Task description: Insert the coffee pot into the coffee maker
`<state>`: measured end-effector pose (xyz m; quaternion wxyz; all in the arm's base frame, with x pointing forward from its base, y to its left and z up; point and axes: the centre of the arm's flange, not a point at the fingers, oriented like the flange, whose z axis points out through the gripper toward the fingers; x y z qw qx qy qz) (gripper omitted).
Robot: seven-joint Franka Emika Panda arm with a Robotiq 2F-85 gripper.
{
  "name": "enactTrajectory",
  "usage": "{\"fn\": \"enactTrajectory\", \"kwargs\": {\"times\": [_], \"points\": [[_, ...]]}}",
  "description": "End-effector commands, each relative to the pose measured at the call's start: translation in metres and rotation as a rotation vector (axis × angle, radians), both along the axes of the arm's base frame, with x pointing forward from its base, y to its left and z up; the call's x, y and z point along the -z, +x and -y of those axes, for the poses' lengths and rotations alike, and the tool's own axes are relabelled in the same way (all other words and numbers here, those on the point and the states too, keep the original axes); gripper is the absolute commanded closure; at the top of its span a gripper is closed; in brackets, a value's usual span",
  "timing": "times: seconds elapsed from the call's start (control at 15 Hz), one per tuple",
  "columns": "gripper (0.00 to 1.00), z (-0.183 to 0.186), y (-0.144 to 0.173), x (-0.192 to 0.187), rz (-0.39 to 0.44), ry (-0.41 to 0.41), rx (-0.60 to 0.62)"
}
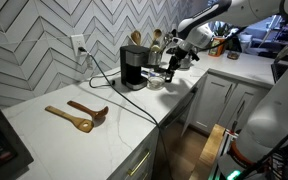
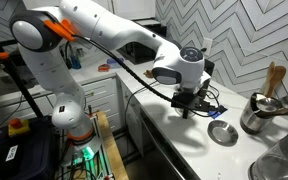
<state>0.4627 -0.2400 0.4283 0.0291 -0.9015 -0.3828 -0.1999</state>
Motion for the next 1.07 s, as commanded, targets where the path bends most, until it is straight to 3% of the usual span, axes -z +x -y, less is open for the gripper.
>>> {"fn": "enactTrajectory", "kwargs": {"times": [0.0, 0.6, 1.0], "points": [[0.93, -0.006, -0.006, -0.018, -0.01, 0.011, -0.032], [0.93, -0.041, 0.013, -0.031, 0.01, 0.022, -0.054], [0.93, -0.061, 0.022, -0.033, -0.007, 0.047, 0.035]]}}
